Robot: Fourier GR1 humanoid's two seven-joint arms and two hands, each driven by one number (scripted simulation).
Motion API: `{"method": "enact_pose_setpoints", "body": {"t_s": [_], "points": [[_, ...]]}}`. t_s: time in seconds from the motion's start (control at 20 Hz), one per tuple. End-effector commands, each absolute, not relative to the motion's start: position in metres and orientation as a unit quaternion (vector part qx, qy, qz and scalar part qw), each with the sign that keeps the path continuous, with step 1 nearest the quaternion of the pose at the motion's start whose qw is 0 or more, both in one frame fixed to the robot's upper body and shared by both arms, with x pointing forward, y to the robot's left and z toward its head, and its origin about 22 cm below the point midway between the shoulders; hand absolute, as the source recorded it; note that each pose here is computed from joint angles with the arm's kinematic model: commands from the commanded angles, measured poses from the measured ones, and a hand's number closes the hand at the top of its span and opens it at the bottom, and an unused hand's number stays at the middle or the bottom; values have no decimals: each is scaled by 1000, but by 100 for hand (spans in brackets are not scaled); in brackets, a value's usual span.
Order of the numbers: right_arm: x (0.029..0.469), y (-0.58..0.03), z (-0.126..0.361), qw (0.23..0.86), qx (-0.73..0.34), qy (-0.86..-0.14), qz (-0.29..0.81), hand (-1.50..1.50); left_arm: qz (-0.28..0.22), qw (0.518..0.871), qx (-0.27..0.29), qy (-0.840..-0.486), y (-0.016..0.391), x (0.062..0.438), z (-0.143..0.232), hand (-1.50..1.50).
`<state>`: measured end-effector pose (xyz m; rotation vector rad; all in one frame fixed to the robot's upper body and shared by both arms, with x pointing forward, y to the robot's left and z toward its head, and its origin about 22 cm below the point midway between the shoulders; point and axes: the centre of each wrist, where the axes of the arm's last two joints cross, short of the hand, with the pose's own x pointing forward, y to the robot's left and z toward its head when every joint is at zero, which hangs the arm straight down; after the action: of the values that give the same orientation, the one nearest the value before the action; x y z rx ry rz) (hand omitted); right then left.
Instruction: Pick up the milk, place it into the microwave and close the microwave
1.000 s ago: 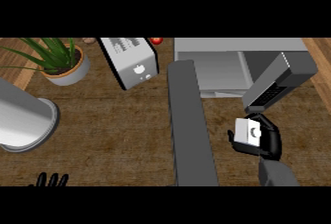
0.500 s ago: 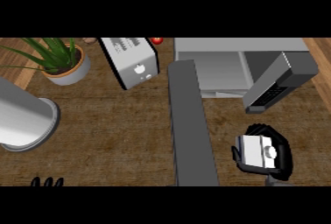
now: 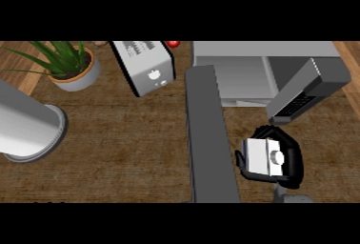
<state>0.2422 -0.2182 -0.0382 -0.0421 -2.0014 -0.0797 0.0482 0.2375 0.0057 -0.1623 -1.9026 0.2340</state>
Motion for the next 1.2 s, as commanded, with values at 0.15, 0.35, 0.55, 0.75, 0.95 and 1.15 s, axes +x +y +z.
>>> {"method": "enact_pose_setpoints", "body": {"t_s": [0.15, 0.35, 0.55, 0.75, 0.95, 1.15], "points": [[295, -190, -25, 552, -33, -833, -22, 150, 102, 575, -63, -810, 254, 45, 8, -150], [312, -175, -22, 573, -70, -817, 7, 150, 96, 580, -62, -807, 259, 42, 13, -150], [333, -184, -45, 589, -99, -802, 4, 150, 95, 575, -59, -810, 264, 49, -4, -150], [352, -179, -53, 601, -92, -794, -19, 150, 100, 580, -68, -805, 262, 48, -9, -150], [375, -169, -46, 608, -110, -786, -15, 150, 97, 575, -62, -810, 269, 53, -14, -150], [382, -194, -49, 607, -176, -775, 24, 150, 92, 573, -67, -812, 264, 50, -2, -150]]}}
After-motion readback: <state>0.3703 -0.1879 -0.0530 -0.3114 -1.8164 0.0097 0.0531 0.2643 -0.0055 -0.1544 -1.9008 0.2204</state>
